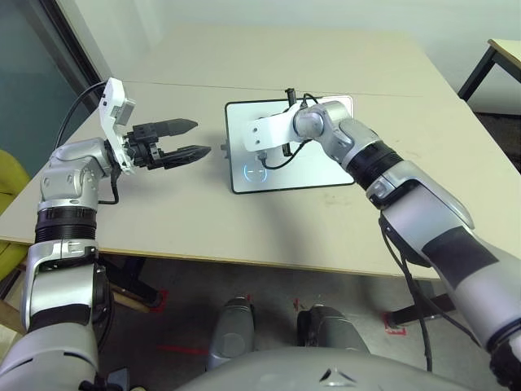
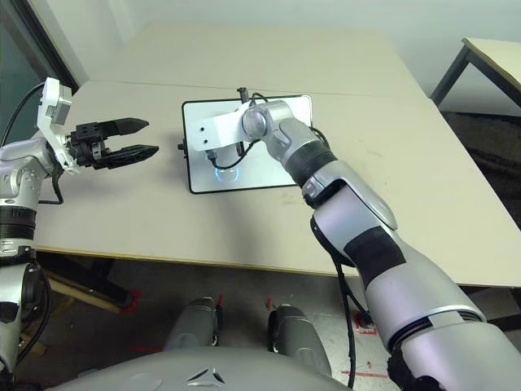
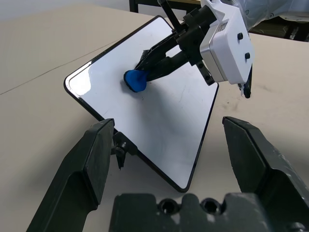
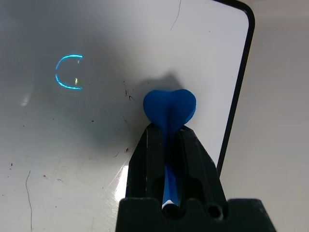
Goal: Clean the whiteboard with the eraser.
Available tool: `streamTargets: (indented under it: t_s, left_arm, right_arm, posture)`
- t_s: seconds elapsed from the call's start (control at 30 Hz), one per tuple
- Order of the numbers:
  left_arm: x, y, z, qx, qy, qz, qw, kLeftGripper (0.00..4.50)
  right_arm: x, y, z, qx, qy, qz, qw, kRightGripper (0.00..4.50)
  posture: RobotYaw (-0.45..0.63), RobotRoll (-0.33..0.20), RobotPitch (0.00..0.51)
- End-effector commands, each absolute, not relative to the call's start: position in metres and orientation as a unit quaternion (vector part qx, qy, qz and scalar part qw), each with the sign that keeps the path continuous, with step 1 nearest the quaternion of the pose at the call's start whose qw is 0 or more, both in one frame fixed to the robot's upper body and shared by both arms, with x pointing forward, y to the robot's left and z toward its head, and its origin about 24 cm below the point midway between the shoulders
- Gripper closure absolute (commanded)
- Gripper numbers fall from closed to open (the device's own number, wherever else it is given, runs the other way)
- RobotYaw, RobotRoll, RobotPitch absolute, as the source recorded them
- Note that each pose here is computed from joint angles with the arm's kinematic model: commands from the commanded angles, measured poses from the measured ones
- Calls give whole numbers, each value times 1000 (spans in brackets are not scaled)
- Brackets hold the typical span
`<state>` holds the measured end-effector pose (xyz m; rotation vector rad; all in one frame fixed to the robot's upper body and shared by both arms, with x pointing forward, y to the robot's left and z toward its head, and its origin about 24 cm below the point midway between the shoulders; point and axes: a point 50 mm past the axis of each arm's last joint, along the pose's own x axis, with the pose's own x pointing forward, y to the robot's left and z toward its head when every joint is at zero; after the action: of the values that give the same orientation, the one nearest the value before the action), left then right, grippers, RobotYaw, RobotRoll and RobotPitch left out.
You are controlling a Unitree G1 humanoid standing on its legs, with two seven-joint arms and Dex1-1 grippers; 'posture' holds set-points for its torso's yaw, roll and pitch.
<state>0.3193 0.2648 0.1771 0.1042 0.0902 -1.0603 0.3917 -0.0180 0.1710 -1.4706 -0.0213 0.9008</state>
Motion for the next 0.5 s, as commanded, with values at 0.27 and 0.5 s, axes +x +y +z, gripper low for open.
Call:
streamTargets:
  t_s: [0.27,0.5]
  left_arm:
    - [319,264,179,57,43,-507,859,0]
    - [321,262,179,55,43,-510,857,0]
  right_arm:
    - [400,-50,164,-660,30,374,651,4404]
    - [402,-73,162,-661,49,360,656,4405]
  posture:
    - [330,0,0]
    - [319,0,0]
